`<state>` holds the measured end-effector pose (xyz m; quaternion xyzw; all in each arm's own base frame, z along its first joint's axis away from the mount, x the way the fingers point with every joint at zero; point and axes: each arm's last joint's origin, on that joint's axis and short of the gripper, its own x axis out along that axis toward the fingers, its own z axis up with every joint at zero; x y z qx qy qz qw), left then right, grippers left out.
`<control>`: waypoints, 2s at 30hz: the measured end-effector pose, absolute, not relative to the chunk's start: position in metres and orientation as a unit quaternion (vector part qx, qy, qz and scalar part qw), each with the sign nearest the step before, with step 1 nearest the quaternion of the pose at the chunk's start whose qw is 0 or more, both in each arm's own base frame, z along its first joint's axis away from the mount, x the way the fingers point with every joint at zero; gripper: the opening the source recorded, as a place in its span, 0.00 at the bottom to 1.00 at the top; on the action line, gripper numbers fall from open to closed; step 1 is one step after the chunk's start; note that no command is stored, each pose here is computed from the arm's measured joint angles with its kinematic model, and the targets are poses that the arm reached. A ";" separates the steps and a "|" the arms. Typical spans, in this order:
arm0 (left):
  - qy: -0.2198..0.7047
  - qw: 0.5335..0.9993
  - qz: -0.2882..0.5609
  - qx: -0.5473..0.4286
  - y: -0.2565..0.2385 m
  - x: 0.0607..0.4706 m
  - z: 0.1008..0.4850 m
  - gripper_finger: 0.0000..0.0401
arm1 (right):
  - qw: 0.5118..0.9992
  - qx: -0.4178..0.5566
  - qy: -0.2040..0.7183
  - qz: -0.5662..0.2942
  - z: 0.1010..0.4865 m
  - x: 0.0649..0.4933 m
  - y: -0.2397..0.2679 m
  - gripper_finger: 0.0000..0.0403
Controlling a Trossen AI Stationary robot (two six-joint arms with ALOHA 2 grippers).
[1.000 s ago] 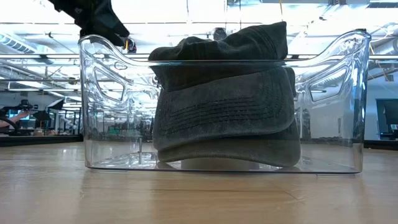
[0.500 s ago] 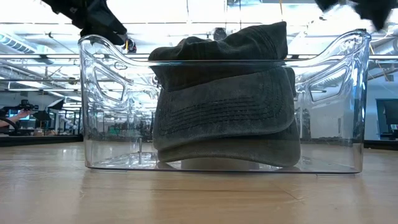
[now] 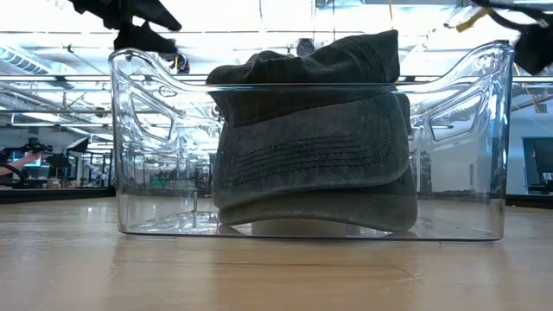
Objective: Pick & Place hat
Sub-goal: Put the black cap into the bottom transparent bin
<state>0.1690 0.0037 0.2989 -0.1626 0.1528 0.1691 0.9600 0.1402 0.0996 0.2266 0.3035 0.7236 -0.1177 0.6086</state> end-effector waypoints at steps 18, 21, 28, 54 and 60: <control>0.086 0.949 0.149 -0.265 -0.012 0.179 0.307 0.58 | 0.605 0.326 0.723 -0.080 0.106 0.106 0.117 0.66; 0.092 0.944 0.152 -0.277 -0.017 0.184 0.304 0.58 | 0.593 0.331 0.730 -0.081 0.093 0.100 0.118 0.58; 0.113 0.935 0.156 -0.297 -0.025 0.196 0.294 0.58 | 0.619 0.344 0.705 -0.048 0.087 0.102 0.122 0.14; 0.147 0.957 0.087 -0.234 -0.030 0.197 0.292 0.58 | 0.713 0.324 0.612 -0.108 0.226 0.122 0.128 0.00; 0.146 0.959 0.085 -0.228 -0.030 0.196 0.293 0.58 | 0.722 0.306 0.603 -0.143 0.265 0.117 0.121 0.00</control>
